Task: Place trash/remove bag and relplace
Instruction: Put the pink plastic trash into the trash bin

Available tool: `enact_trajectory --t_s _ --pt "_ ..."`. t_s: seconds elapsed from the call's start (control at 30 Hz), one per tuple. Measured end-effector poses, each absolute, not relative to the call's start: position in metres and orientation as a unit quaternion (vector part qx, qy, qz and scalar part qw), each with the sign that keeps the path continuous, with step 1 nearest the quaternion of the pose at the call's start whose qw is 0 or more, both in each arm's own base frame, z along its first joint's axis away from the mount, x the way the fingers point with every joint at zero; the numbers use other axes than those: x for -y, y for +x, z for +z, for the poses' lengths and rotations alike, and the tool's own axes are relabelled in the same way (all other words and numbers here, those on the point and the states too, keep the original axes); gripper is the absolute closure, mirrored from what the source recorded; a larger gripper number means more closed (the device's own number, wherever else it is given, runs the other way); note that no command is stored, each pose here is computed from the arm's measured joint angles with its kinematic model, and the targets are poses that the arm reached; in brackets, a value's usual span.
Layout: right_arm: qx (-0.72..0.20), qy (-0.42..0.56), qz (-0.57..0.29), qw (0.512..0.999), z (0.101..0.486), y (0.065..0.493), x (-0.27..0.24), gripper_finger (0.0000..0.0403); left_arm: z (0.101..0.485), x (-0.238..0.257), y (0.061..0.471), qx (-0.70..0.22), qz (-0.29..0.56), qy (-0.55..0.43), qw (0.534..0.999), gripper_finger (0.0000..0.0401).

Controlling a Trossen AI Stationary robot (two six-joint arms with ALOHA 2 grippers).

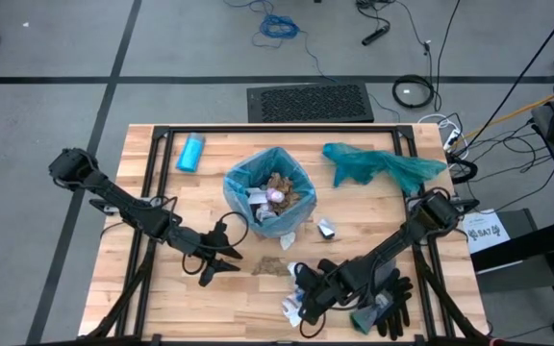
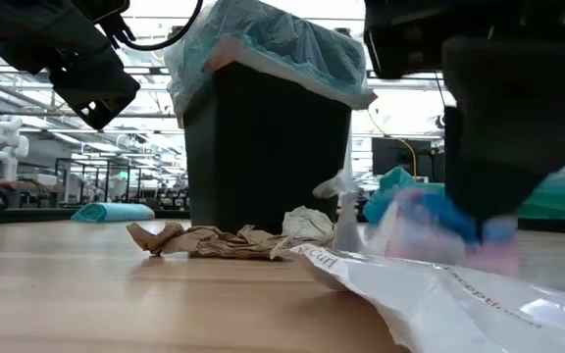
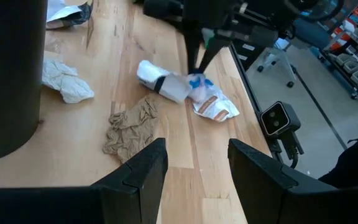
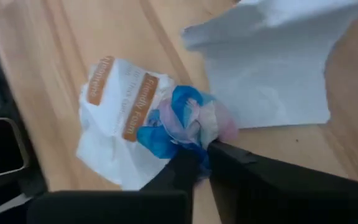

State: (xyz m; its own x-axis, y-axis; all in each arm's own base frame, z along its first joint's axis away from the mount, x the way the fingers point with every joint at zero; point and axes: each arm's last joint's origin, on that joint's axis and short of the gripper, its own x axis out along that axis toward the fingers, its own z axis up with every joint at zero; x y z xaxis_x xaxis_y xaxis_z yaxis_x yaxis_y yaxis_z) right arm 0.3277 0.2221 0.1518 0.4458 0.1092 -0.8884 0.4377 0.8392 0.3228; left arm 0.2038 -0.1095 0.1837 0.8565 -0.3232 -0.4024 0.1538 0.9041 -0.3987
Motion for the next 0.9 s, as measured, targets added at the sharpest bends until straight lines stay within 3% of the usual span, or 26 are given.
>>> enact_trajectory --t_s 0.2,0.4,0.63,0.9 --pt "-0.475 0.293 -0.061 0.828 0.196 0.318 -0.229 0.0396 0.184 0.109 0.204 -0.237 -0.126 -0.179 0.947 0.0228" --pt "-0.371 0.269 -0.032 0.888 0.263 0.315 -0.224 0.0400 0.184 0.109 0.204 -0.236 -0.126 -0.179 0.947 0.0228" --pt "-0.233 0.225 -0.065 0.944 0.338 0.331 -0.188 0.0401 0.184 0.109 0.204 -0.236 -0.126 -0.179 0.947 0.0228" --pt "-0.179 0.192 -0.133 0.956 0.361 0.363 -0.123 0.0401 0.184 0.109 0.204 -0.236 -0.126 -0.179 0.947 0.0228"
